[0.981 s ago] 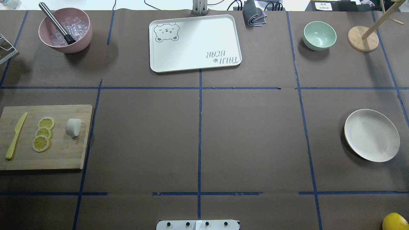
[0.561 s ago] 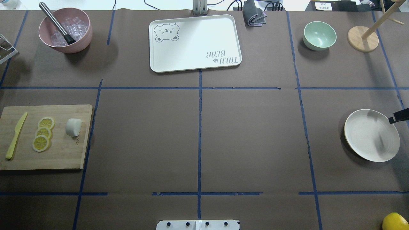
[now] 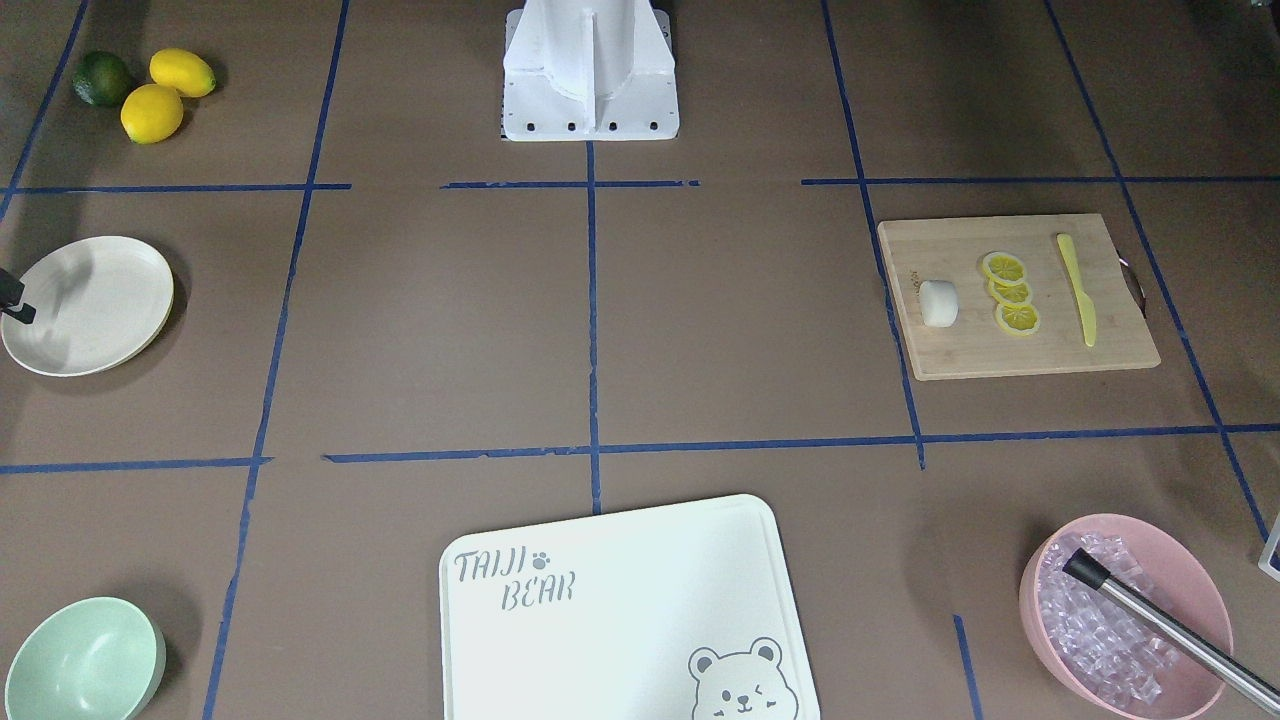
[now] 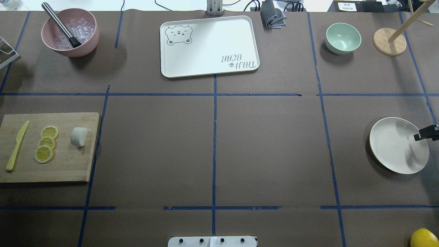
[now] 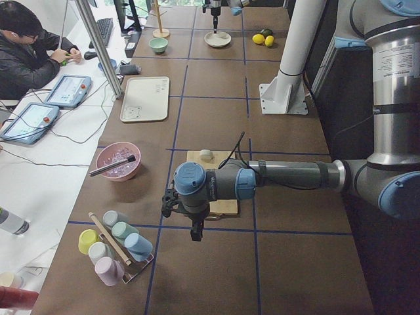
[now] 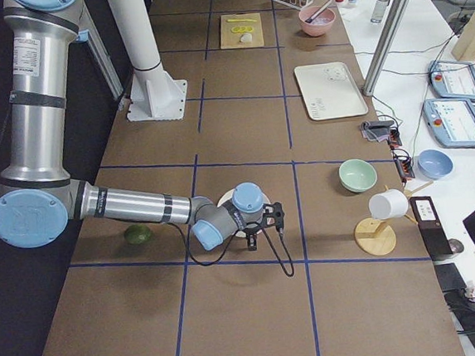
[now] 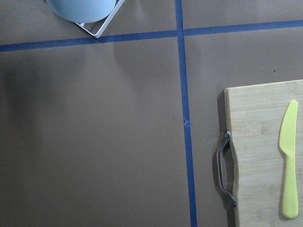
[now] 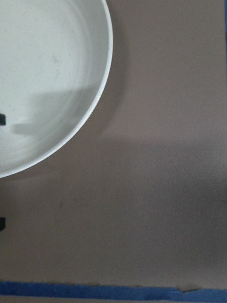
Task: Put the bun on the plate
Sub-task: 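Lower the right gripper onto the rim of the white plate and grip it, then slide the white plate with the right gripper toward the table center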
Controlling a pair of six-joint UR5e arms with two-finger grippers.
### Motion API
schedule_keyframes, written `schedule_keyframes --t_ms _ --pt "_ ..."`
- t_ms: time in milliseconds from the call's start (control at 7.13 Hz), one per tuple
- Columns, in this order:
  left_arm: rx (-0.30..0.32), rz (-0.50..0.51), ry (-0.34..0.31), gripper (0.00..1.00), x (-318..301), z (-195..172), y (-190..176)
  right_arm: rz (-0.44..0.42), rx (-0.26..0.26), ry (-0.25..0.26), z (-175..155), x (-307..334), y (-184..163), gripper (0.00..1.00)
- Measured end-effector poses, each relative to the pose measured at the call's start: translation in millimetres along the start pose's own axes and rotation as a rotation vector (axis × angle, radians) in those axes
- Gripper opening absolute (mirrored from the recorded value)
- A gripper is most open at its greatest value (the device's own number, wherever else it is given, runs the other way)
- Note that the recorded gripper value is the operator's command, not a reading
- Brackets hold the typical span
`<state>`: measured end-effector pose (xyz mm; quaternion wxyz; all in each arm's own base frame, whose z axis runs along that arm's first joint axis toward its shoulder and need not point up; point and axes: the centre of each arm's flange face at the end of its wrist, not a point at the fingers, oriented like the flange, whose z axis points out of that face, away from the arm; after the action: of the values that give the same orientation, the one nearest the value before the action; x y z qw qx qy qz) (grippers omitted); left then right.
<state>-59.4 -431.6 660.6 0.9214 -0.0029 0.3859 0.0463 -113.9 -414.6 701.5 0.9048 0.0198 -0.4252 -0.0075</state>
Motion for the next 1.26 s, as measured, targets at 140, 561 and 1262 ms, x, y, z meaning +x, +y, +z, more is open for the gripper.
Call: schedule_keyframes --t_ms 140,561,1262 --pt "0.000 0.000 0.000 1.00 0.0 0.0 0.0 -0.003 -0.004 -0.001 1.5 -1.3 0.6 0.00" --pt "0.000 0.000 0.000 1.00 0.0 0.1 0.0 -0.009 -0.004 -0.002 2.0 -4.4 -0.2 0.00" --pt "0.000 0.000 0.000 1.00 0.0 0.1 0.0 -0.012 0.020 -0.132 -33.0 -80.5 -27.7 0.00"
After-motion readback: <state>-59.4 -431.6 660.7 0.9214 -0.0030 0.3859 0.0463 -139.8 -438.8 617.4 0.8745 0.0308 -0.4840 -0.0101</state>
